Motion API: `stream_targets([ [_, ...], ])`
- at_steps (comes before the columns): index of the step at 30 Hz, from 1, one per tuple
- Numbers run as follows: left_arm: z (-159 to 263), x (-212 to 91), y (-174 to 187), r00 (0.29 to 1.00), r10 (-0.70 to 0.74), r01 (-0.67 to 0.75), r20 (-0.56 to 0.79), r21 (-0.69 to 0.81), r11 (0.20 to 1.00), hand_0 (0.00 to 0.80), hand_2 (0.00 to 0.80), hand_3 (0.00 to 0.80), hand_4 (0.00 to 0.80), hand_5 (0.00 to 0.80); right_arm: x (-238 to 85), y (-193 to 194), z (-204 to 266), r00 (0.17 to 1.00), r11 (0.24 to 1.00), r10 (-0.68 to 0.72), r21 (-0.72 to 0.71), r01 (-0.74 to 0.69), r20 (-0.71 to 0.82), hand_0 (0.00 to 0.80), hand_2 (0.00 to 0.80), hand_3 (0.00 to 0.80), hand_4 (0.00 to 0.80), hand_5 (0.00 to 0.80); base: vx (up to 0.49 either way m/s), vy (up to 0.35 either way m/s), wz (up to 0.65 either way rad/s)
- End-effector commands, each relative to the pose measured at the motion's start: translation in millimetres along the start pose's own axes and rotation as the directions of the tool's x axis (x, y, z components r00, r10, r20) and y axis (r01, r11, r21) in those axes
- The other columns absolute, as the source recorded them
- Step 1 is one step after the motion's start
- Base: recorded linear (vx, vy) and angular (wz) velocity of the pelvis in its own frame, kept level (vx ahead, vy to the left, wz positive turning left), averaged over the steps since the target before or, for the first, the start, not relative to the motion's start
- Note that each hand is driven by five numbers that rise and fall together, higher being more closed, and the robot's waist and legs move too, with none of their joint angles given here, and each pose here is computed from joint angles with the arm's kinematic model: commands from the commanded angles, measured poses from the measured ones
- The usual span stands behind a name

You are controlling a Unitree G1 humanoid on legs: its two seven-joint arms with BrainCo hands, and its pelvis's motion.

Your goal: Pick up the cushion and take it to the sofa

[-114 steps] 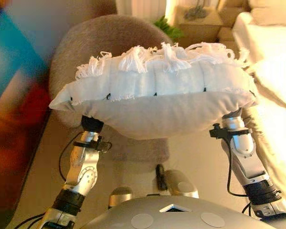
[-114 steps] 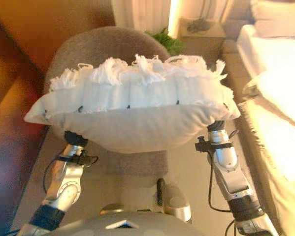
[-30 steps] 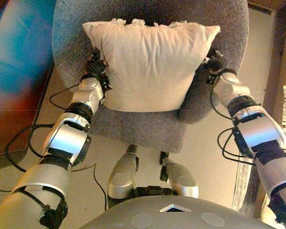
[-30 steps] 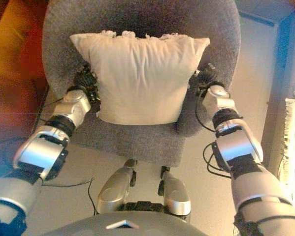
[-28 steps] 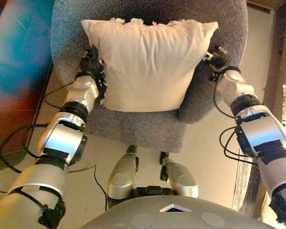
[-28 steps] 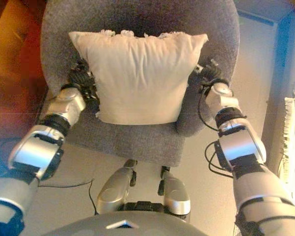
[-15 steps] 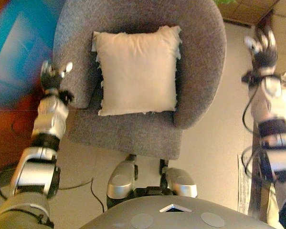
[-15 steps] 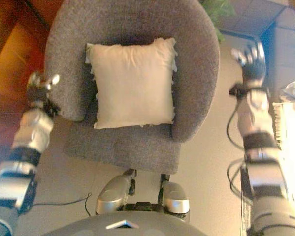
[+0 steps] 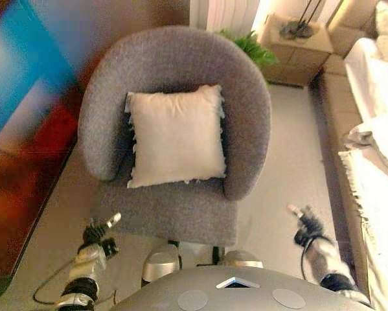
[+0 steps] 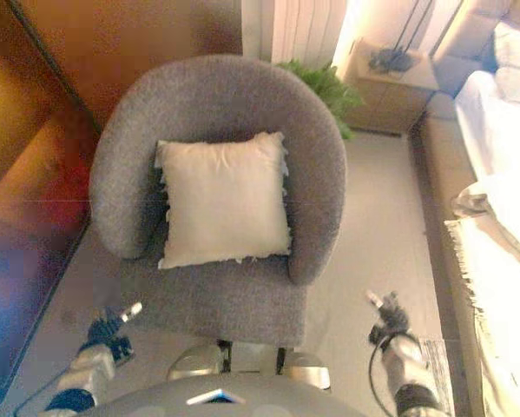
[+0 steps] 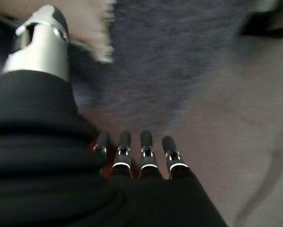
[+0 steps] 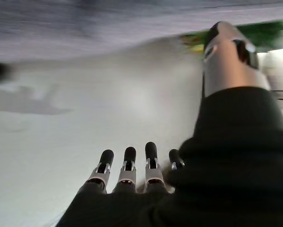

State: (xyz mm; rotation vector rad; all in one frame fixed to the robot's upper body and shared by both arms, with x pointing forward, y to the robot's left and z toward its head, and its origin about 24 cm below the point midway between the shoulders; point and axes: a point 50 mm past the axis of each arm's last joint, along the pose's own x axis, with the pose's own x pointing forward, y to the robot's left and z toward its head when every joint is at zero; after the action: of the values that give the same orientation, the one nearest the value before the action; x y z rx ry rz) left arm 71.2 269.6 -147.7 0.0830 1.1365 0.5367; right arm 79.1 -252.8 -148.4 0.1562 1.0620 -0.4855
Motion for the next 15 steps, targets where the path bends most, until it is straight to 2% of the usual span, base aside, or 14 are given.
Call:
stream_targets([
  [1,-16,-2,-22,0.999,0.009,-0.004,-0.048,0.1,0.995,0.0,0.0,0.0,0.0,0.0,4,14,-3,0.999,0.991,0.029,-0.128,-0.03,-0.013,0.0,0.0,0.0,0.0,0.0,-0.009,-0.029,-0.18],
  [5,-34,-6,-40,0.981,-0.046,0.082,-0.189,0.19,0.978,0.0,0.0,0.0,0.0,0.0,0,32,-39,0.976,0.953,0.072,-0.274,-0.128,-0.206,0.0,0.0,0.0,0.0,0.0,-0.011,-0.007,-0.05],
  [7,-31,-7,-49,0.976,-0.087,0.133,-0.197,0.229,0.964,0.0,0.0,0.0,0.0,0.0,-2,36,-48,0.962,0.939,0.077,-0.304,-0.158,-0.261,0.0,0.0,0.0,0.0,0.0,-0.009,0.016,-0.03],
  [9,-30,-8,-56,0.965,-0.127,0.174,-0.229,0.202,0.964,0.0,0.0,0.0,0.0,0.0,-2,36,-48,0.959,0.938,0.069,-0.31,-0.155,-0.273,0.0,0.0,0.0,0.0,0.0,0.002,0.008,-0.02],
  [15,-30,-7,-54,0.957,-0.121,0.181,-0.264,0.216,0.959,0.0,0.0,0.0,0.0,0.0,0,30,-43,0.967,0.918,0.026,-0.377,-0.123,-0.252,0.0,0.0,0.0,0.0,0.0,-0.004,0.008,-0.02],
])
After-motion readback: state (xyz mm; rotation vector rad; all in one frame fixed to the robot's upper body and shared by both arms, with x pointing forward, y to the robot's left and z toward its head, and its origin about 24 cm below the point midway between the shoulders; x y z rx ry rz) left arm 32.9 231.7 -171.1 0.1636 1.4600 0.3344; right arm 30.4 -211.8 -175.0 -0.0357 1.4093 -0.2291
